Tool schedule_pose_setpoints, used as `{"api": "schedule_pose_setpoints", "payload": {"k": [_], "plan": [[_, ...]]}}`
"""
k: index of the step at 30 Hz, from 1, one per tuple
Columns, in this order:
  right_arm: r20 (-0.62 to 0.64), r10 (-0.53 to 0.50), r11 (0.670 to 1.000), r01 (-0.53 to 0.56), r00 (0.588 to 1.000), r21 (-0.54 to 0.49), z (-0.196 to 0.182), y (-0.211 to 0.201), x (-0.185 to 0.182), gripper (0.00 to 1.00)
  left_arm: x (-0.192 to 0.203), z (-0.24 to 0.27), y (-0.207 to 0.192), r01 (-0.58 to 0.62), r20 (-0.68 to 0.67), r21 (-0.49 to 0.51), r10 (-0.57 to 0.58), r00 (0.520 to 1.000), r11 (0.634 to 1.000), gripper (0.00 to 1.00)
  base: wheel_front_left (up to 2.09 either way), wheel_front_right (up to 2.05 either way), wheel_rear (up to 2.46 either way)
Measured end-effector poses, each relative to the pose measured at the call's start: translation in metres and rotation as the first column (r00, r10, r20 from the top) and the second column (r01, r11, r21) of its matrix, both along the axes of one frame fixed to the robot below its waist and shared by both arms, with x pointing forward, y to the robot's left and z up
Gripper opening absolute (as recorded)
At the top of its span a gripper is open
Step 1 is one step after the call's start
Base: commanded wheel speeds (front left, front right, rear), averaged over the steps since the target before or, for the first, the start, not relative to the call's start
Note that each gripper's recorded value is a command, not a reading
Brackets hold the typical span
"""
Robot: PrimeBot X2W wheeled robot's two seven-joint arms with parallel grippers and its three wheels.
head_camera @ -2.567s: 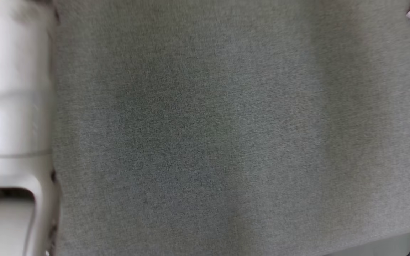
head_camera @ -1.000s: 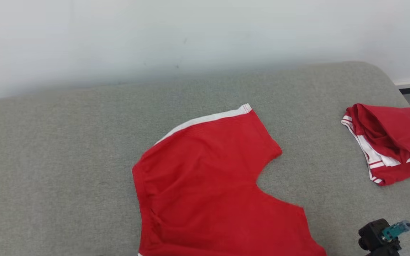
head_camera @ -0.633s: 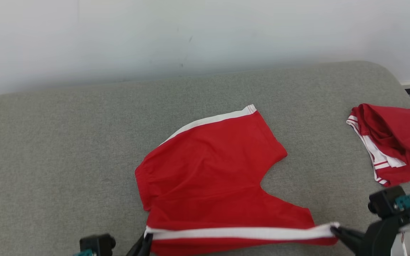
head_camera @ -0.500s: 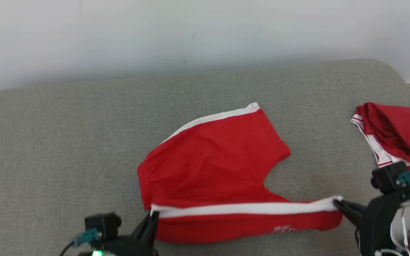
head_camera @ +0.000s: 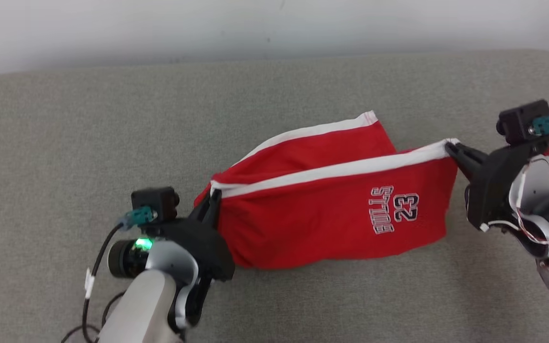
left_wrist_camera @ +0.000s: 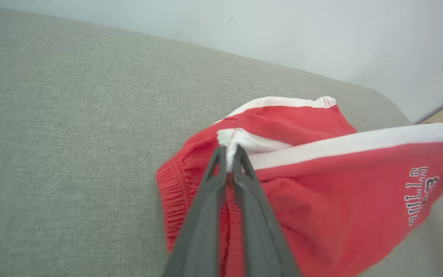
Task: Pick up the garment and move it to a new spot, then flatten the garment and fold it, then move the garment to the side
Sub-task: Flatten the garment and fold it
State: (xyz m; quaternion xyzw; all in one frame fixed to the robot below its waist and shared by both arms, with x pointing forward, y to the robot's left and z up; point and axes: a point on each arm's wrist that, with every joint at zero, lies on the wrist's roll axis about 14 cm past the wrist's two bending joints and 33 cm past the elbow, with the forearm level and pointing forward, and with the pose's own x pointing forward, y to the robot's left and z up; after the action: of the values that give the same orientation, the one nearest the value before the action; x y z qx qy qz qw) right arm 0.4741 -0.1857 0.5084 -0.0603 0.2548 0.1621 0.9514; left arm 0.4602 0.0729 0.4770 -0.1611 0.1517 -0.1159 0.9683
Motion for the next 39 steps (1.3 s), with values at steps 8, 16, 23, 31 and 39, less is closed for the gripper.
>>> {"api": "schedule_pose_setpoints", "payload": {"k": [8, 16, 23, 31, 39], "plan": [[0.060, 0.022, 1.000, -0.023, 0.998, 0.012, -0.012, 0.021, 0.060, 0.00, 0.039, -0.014, 0.018, -0.092, -0.011, 0.056, 0.093, 0.996, 0.994, 0.00, 0.00, 0.00, 0.00], [0.074, 0.042, 0.999, -0.043, 0.996, 0.010, -0.026, 0.040, 0.088, 0.00, 0.053, -0.023, 0.030, -0.138, -0.021, 0.093, 0.140, 0.990, 0.986, 0.00, 0.00, 0.00, 0.00], [0.079, 0.014, 0.999, -0.017, 0.997, 0.044, -0.034, 0.045, 0.098, 0.16, 0.057, -0.025, 0.032, -0.155, -0.032, 0.078, 0.158, 0.987, 0.985, 1.00, 0.00, 0.00, 0.00], [0.202, -0.045, 0.968, -0.007, 0.978, 0.251, 0.001, 0.065, 0.105, 1.00, 0.063, -0.002, 0.047, -0.229, 0.109, 0.092, 0.219, 0.970, 0.969, 1.00, 0.00, 0.00, 0.00], [0.171, -0.112, 0.950, 0.055, 0.979, 0.307, -0.003, 0.040, 0.083, 1.00, 0.043, 0.025, 0.082, -0.301, 0.256, 0.085, 0.271, 0.928, 0.950, 1.00, 0.00, 0.00, 0.00]]}}
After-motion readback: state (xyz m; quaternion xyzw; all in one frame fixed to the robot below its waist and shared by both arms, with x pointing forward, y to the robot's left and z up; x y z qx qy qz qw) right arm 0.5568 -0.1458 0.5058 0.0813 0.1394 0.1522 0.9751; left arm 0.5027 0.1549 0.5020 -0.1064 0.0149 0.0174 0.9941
